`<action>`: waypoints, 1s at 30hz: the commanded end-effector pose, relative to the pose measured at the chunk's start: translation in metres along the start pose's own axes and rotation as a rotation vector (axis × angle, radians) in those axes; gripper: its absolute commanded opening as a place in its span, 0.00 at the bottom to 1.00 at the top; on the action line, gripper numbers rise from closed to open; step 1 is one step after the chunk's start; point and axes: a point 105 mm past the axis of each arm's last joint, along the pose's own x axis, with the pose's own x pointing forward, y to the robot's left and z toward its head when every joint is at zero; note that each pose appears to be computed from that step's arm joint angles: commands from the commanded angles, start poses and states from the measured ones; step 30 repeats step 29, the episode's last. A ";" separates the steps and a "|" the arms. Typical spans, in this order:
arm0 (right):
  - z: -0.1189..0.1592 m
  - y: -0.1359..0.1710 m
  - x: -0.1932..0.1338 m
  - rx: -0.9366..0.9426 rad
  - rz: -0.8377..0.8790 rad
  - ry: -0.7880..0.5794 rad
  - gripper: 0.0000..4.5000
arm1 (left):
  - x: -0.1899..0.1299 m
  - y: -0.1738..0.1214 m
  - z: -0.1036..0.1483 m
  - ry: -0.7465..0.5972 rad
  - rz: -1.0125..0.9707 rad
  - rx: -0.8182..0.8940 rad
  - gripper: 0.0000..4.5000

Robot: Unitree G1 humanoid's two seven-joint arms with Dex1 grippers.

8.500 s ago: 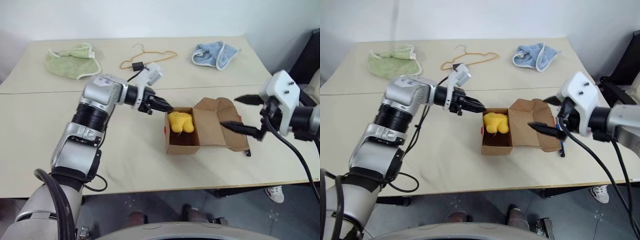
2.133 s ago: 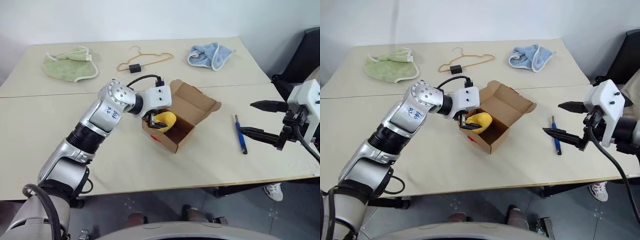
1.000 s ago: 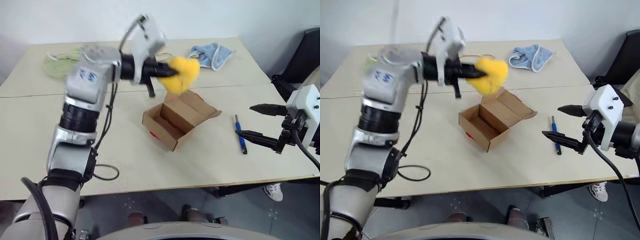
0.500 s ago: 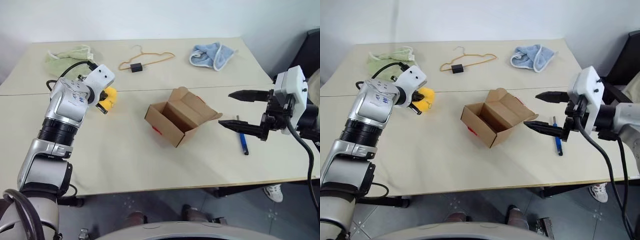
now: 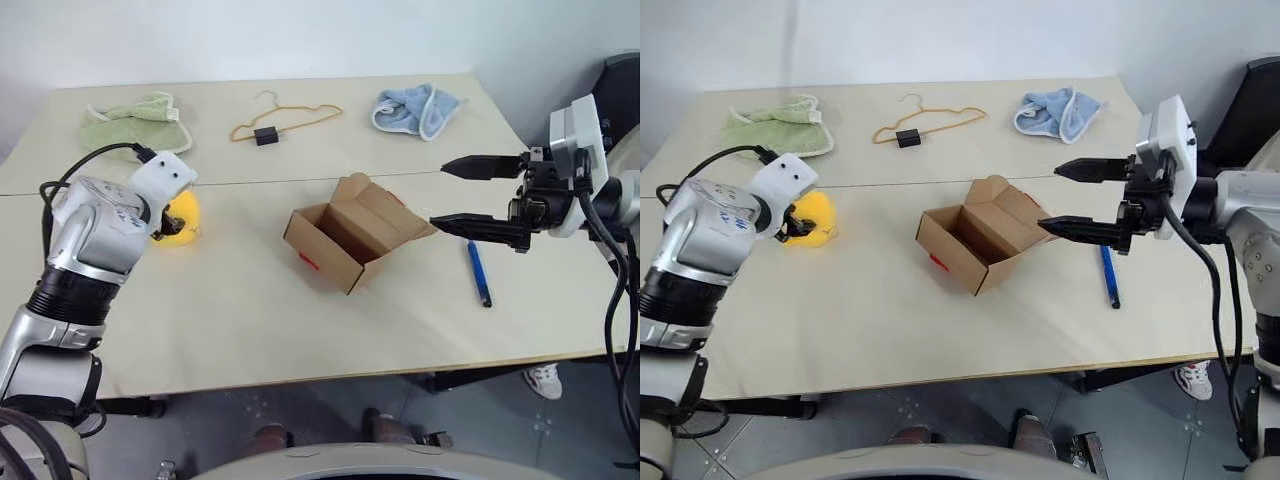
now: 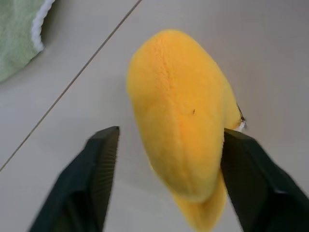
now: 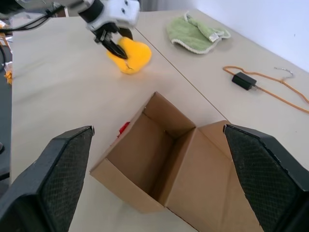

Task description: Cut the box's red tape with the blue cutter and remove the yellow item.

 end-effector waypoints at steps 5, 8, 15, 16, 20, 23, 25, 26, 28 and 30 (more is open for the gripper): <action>0.013 -0.011 -0.014 -0.048 -0.015 -0.048 1.00 | -0.054 0.016 0.061 -0.421 0.009 0.037 1.00; 0.004 -0.011 -0.036 -0.052 -0.056 -0.077 1.00 | -0.065 -0.012 0.071 -0.616 -0.074 0.165 1.00; -0.031 0.003 -0.075 -0.023 -0.148 0.042 1.00 | -0.077 -0.069 0.069 -0.903 -0.506 0.006 1.00; -0.037 0.007 -0.079 -0.017 -0.157 0.062 1.00 | -0.079 -0.073 0.068 -0.927 -0.551 -0.004 1.00; -0.064 0.023 -0.094 0.026 -0.195 0.142 1.00 | -0.069 -0.080 0.044 -0.918 -0.618 0.016 1.00; -0.080 0.029 -0.104 0.067 -0.244 0.165 1.00 | -0.053 -0.074 0.021 -0.849 -0.639 -0.006 1.00; -0.087 0.031 -0.109 0.087 -0.265 0.174 1.00 | -0.048 -0.069 0.011 -0.831 -0.635 0.000 1.00; -0.092 0.032 -0.111 0.099 -0.275 0.185 1.00 | -0.045 -0.066 0.006 -0.814 -0.645 -0.012 1.00; -0.103 0.036 -0.119 0.129 -0.298 0.203 1.00 | -0.033 -0.052 -0.009 -0.757 -0.594 -0.044 1.00; -0.108 0.038 -0.123 0.145 -0.309 0.212 1.00 | -0.030 -0.049 -0.015 -0.737 -0.598 -0.039 1.00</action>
